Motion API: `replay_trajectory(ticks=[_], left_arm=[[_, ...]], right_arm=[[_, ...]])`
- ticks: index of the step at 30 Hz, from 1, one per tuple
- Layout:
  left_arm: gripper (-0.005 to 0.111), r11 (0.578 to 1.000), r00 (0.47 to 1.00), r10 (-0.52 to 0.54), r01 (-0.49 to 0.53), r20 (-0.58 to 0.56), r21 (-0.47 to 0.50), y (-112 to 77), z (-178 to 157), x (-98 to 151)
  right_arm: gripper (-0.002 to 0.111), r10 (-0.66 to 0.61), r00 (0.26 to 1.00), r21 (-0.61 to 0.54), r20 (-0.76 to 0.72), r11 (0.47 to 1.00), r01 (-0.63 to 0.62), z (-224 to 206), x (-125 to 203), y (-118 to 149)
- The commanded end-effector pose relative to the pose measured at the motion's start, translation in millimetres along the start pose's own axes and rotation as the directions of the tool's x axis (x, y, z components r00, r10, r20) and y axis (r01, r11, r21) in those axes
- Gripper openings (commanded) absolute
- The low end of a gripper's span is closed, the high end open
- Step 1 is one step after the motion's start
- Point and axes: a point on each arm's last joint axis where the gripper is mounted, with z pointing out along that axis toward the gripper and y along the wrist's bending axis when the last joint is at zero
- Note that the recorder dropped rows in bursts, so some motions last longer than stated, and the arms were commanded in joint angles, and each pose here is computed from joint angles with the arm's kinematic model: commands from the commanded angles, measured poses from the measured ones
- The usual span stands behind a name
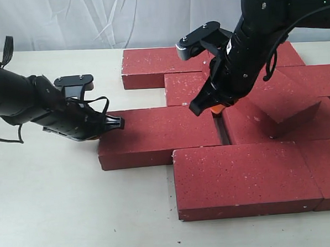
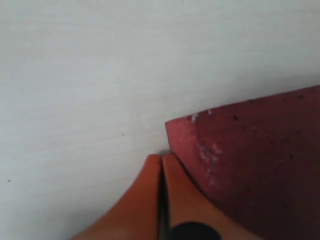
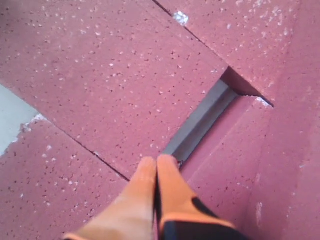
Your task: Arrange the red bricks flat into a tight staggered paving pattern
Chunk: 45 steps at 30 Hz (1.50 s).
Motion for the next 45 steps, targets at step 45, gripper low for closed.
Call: replay_trajectory(ticks=[45], left_arm=[[0.0,0.996,0.995,0.074,-0.071,-0.062,0.051,-3.6,3,-27]], right_arm=[[-0.001,-0.095,0.994,0.061,0.049,0.994,0.092,-29,2,-4]])
